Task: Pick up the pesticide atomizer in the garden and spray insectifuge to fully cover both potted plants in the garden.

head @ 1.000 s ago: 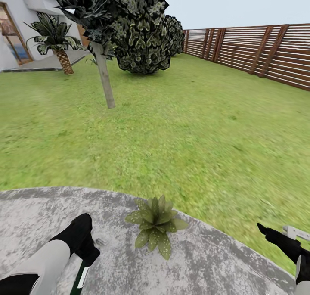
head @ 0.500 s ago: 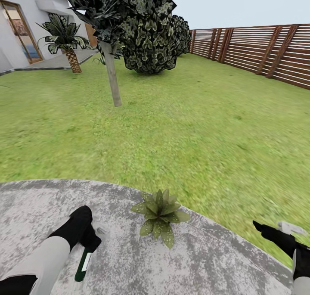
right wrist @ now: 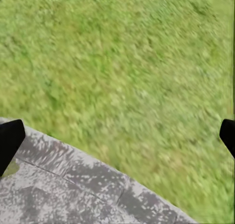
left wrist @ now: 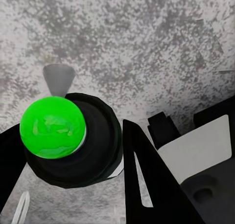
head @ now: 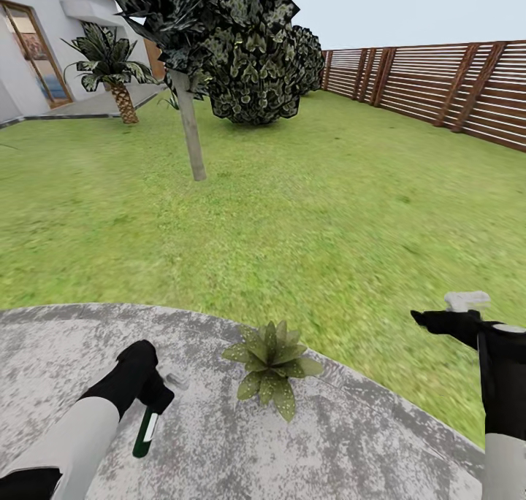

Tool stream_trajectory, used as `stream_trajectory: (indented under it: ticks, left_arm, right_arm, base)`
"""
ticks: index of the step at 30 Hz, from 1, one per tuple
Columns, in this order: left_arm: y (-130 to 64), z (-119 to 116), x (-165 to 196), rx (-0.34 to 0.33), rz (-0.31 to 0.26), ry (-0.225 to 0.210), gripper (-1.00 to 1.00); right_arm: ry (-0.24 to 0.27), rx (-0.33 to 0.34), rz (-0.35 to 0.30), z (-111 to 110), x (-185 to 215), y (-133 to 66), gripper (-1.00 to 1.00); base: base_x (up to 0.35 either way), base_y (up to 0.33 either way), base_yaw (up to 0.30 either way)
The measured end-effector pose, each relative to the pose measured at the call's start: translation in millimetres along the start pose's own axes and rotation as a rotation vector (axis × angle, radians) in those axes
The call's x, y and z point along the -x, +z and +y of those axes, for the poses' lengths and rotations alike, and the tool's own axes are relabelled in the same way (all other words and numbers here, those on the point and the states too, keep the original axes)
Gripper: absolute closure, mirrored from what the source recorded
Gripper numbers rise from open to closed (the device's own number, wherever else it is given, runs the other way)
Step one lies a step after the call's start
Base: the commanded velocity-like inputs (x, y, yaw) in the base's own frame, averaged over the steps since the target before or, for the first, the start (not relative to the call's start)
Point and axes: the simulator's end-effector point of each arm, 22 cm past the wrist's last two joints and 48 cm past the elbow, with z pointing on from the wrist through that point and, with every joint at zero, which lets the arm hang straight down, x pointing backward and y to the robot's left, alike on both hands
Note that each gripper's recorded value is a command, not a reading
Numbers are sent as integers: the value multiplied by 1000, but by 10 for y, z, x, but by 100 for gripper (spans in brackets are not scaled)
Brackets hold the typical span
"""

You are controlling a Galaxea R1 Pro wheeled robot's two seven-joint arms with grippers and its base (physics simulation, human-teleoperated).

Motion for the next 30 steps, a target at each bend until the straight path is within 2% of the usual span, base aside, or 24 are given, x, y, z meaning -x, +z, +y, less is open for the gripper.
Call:
stream_trajectory:
  ticks: [2, 5, 12, 23, 30]
  left_arm:
    - [-2, -8, 9, 0, -1, 1, 100]
    - [1, -63, 40, -8, -5, 4, 100]
    - [-70, -102, 152, -2, -31, 12, 100]
    - [-160, -93, 187, 6, -50, 12, 100]
    - [-219, -76, 201, 0, -68, -9, 100]
  right_arm:
    - [-49, 19, -27, 181, 189, -53, -100]
    - [-62, 37, -43, 286, 275, -77, -100]
    - [24, 141, -110, 515, 450, -132, -100]
    - [37, 152, -137, 520, 548, -211, -100]
    - [38, 151, -148, 505, 597, -257, -100]
  base:
    - [0, 0, 0]
    - [0, 0, 0]
    - [-18, 14, 0]
    - [-7, 12, 0]
    - [0, 256, 4]
